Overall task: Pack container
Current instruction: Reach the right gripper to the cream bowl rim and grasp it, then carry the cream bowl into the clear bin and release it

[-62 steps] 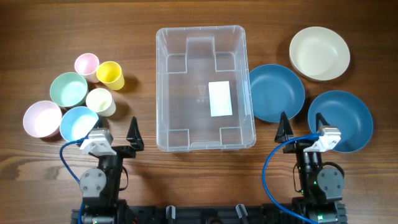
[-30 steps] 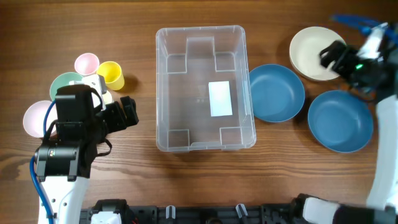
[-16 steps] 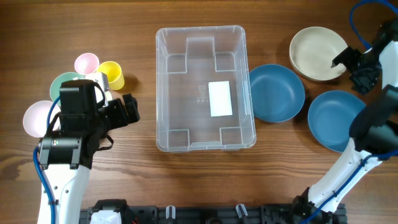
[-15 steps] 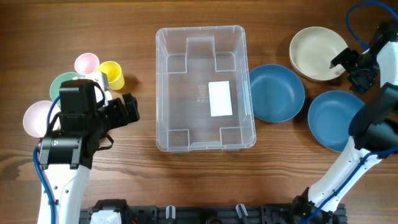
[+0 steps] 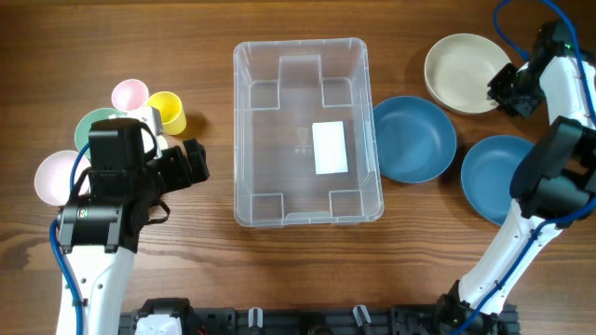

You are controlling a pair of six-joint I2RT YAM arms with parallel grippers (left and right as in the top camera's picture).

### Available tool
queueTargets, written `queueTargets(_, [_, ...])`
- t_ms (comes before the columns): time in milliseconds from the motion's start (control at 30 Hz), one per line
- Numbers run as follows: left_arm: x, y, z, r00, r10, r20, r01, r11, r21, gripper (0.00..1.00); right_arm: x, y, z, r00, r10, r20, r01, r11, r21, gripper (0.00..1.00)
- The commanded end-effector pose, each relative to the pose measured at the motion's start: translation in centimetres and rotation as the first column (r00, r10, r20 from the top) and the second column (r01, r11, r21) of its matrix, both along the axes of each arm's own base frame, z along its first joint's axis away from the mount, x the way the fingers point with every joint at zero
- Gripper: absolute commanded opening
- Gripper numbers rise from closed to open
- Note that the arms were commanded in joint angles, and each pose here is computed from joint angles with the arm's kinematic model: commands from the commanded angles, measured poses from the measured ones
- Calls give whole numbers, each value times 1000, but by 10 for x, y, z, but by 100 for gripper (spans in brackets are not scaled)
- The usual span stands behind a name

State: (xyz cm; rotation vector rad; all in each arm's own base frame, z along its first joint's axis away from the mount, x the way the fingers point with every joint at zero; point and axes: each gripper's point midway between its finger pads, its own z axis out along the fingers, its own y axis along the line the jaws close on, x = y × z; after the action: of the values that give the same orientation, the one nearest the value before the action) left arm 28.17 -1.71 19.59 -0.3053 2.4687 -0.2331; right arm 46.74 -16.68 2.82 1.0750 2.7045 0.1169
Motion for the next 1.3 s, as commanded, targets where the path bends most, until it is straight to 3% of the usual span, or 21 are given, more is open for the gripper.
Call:
queueTargets(0, [4, -4, 8, 1000, -11, 24, 12, 1000, -19, 100, -3, -4, -11, 1000, -6, -28, 6, 1000, -20, 21])
queueTargets(333, [4, -4, 8, 1000, -11, 25, 12, 1000, -19, 100, -1, -5, -11, 1000, -8, -18, 7, 1000, -27, 4])
queueTargets(567, [4, -4, 8, 1000, -11, 24, 12, 1000, -19, 100, 7, -6, 4, 1000, -4, 30, 5, 999, -37, 4])
queueTargets(733, [4, -4, 8, 1000, -12, 25, 12, 1000, -19, 100, 15, -7, 79, 984, 7, 178, 7, 997, -78, 4])
queueTargets(900, [4, -4, 8, 1000, -11, 25, 12, 1000, -19, 100, 7, 11, 193, 915, 58, 400, -13, 993, -113, 4])
queueTargets(1033, [4, -4, 8, 1000, -11, 24, 12, 1000, -19, 100, -6, 90, 268, 797, 275, 539, -248, 961, -124, 4])
queueTargets(1100, [4, -4, 8, 1000, -11, 24, 12, 1000, -19, 100, -19, 162, 284, 702, 478, 529, -447, 873, -196, 4])
queueTargets(1167, [4, -4, 8, 1000, -11, 24, 12, 1000, -19, 100, -28, 217, 280, 648, 583, 490, -556, 802, -220, 4])
queueTargets(1200, [4, -4, 8, 1000, -12, 24, 12, 1000, -19, 100, -35, 274, 262, 615, 674, 408, -626, 733, -267, 4])
queueTargets(1267, [4, -4, 8, 1000, -11, 24, 12, 1000, -19, 100, -37, 315, 241, 609, 708, 357, -658, 702, -271, 4])
